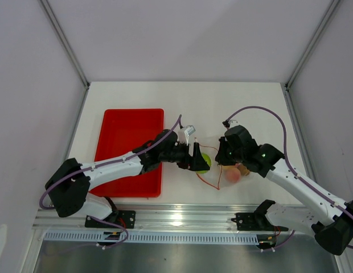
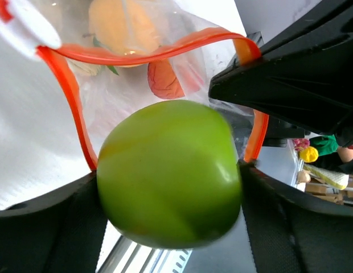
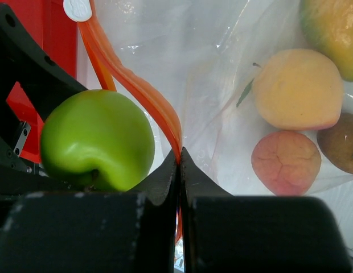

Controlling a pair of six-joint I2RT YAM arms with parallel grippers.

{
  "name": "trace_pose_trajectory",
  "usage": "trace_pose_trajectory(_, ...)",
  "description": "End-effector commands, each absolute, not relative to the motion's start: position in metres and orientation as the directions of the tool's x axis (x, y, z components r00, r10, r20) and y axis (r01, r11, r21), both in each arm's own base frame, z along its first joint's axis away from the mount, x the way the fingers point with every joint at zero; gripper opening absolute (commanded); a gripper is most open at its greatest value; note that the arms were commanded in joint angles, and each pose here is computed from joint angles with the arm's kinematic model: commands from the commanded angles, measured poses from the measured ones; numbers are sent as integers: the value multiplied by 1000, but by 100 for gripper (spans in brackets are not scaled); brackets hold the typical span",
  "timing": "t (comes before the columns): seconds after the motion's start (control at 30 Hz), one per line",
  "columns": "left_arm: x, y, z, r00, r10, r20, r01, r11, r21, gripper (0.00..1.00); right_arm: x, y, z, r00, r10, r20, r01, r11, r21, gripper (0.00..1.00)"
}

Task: Place the food in the zip-top bag and seal the zipper
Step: Place the fake fruit in the zipper food storage bag.

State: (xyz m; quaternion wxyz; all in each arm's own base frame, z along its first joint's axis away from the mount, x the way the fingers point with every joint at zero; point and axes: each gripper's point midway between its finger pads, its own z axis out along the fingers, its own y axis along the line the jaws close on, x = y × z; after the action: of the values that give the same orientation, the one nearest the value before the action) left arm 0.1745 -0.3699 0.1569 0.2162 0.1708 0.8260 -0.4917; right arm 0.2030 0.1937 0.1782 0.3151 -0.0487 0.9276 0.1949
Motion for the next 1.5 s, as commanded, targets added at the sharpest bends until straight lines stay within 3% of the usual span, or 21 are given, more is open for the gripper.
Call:
trace_pose_trajectory(0.0, 179, -375, 169, -831, 51, -555, 513, 456, -727, 87, 206, 195, 197, -771, 56, -635, -220, 912, 347, 0)
trace_pose_trajectory(0.1, 179, -374, 171, -826, 45, -562, 518, 456, -724, 100, 206, 196, 199, -769, 58, -637, -223, 909, 351, 0)
trace_pose_trajectory(0.63, 176, -346, 205, -760, -37, -649, 552, 491, -674, 100, 205, 195, 199, -770, 62, -635, -218, 910, 353, 0)
trace_pose_trajectory(0.83, 176, -321, 179, -782, -60, -620, 473, 591, -654, 99, 205, 198, 201, -769, 50, -637, -236, 904, 356, 0)
trace_pose_trajectory(1.2, 180, -320, 117, -842, -71, -535, 358, 667, -653, 86, 203, 195, 204, -770, 34, -637, -244, 907, 343, 0)
trace_pose_trajectory(1.47, 188, -362, 130, -835, -48, -548, 437, 547, -714, 76, 200, 196, 206, -773, 33, -634, -250, 902, 352, 0)
